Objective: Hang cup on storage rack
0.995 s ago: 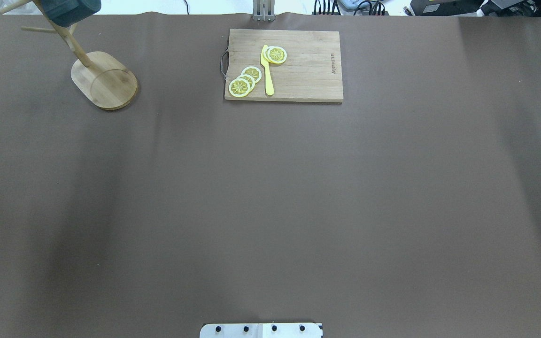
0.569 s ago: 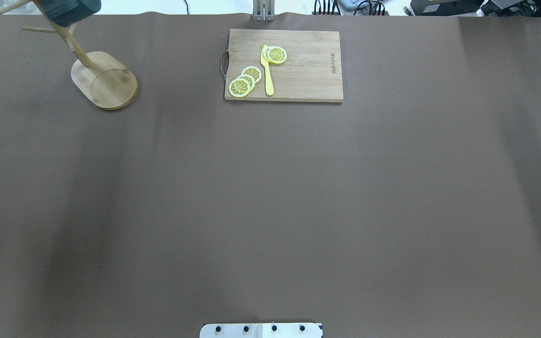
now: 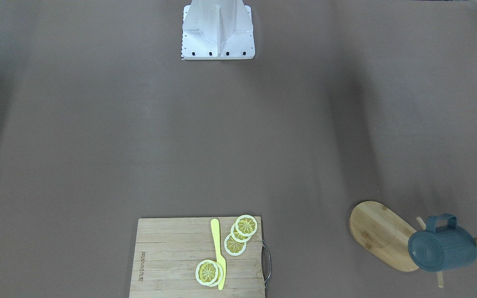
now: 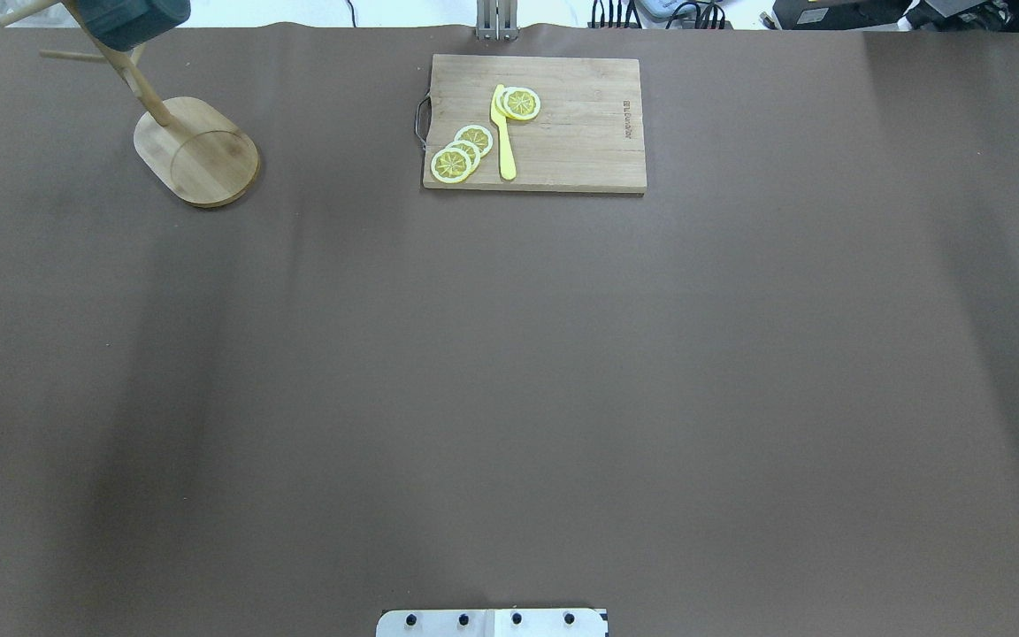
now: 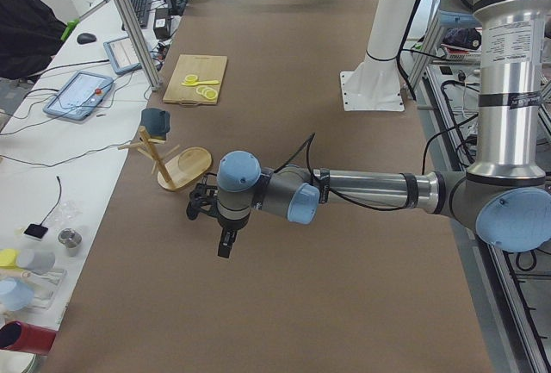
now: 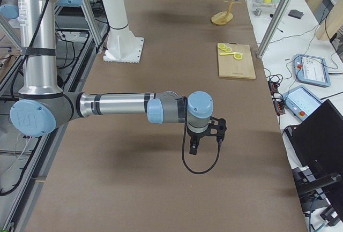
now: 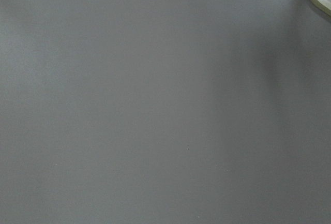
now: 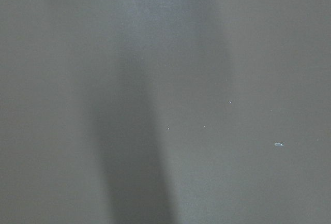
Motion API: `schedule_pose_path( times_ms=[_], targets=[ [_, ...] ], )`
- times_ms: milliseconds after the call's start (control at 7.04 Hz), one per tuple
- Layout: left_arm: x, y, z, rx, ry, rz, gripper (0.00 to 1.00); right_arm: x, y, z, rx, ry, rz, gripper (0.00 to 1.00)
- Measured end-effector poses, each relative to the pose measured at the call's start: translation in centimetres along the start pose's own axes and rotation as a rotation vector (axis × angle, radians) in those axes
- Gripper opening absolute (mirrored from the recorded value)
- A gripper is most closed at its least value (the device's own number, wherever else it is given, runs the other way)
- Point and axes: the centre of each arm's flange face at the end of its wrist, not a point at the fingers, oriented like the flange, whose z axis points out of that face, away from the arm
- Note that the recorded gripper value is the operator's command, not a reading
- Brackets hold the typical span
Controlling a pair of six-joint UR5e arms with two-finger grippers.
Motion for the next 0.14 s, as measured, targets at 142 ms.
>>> schedule_pose_path(
  times_ms=[142],
  targets=[
    [-0.04,0.02,0.04,-0.001,-0.001,-0.001,0.98,-0.01,0.0,0.0,0.0,0.0,0.0,1.0]
  ],
)
